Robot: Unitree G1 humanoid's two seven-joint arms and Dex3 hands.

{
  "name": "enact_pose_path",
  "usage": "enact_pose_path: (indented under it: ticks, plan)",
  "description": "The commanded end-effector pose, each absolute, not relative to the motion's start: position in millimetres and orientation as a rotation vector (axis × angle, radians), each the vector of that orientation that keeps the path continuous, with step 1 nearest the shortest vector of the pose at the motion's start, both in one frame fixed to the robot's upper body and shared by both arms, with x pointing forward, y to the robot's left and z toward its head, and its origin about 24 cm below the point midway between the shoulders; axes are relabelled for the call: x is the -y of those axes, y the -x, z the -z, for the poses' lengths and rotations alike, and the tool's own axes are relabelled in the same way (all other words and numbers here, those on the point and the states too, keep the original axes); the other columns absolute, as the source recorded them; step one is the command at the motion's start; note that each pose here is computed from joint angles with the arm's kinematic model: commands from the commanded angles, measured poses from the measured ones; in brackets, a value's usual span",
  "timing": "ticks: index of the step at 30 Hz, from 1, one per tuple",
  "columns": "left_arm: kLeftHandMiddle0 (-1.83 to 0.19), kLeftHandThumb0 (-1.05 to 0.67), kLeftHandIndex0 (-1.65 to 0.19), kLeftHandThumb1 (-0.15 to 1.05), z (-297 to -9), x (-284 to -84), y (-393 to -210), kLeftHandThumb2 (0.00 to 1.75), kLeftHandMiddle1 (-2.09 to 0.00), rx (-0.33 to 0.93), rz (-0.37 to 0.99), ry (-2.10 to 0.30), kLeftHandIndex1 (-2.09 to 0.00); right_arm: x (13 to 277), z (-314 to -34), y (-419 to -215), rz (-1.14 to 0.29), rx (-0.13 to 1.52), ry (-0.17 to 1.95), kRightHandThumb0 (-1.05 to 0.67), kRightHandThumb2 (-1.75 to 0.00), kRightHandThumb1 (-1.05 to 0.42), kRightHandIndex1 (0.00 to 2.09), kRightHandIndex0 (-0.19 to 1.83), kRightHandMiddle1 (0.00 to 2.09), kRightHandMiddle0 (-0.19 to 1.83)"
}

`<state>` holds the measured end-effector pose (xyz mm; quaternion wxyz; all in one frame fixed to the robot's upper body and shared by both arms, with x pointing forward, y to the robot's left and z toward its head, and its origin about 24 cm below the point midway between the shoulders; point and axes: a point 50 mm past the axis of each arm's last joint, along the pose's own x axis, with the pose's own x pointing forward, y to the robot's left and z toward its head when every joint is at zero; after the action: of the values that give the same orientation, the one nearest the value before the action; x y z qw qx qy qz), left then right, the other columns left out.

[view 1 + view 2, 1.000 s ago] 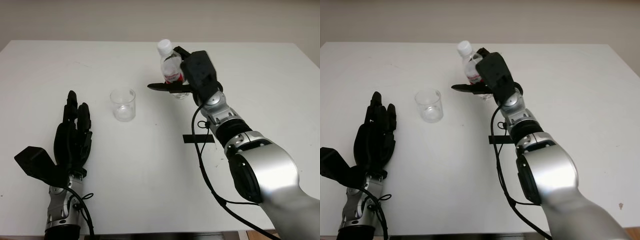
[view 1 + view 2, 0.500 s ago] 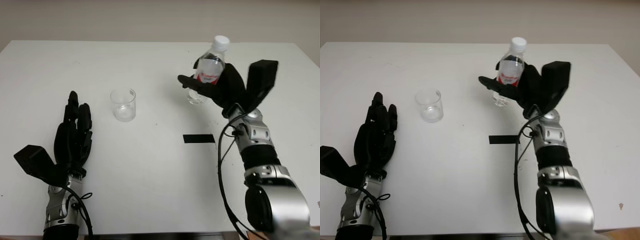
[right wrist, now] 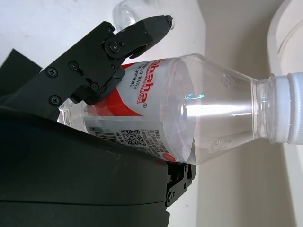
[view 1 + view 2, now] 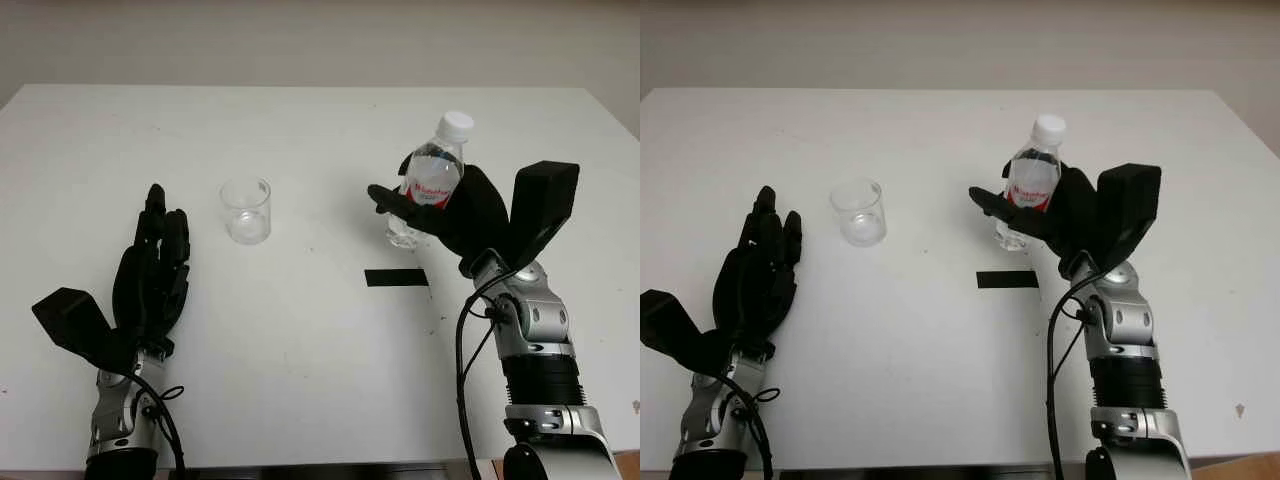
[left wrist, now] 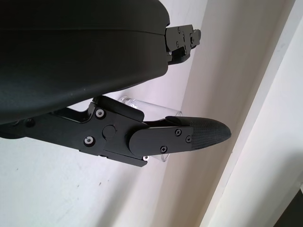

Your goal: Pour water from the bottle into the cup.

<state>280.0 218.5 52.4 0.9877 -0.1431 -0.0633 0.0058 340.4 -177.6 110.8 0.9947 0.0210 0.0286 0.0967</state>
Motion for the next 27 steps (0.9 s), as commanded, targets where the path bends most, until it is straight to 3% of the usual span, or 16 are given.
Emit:
enact_pose_path:
  ticks: [1,5,10,27]
  plan:
    - [0.15,-0.73,0.13,1.05,-45,-221.0,-275.6,0.44,-0.05,0.094,-0.025,0.294,-0.05,175,-116,-339,-0.206,-0.048,-0.004,-0.19,-0.29,-1.05,2.09,1.58,2.09,1.26]
    - [0.14,-0.73,0.12,1.05,-45,-220.9,-275.5,0.44,-0.06,0.091,-0.023,0.284,-0.06,174,-116,-341,-0.218,-0.079,0.054,-0.16,-0.32,-1.04,2.09,1.76,2.09,1.49]
    - [0.14,-0.73,0.12,1.05,-45,-222.6,-274.1,0.44,-0.05,0.094,-0.023,0.283,-0.05,176,-114,-342,-0.231,-0.125,0.074,-0.15,-0.43,-0.98,2.09,1.83,2.09,1.58]
    - [0.16,-0.73,0.14,1.05,-45,-225.2,-272.1,0.44,-0.05,0.087,-0.015,0.290,-0.05,182,-107,-332,-0.254,-0.205,0.056,-0.17,-0.55,-0.91,2.09,1.83,2.09,1.61]
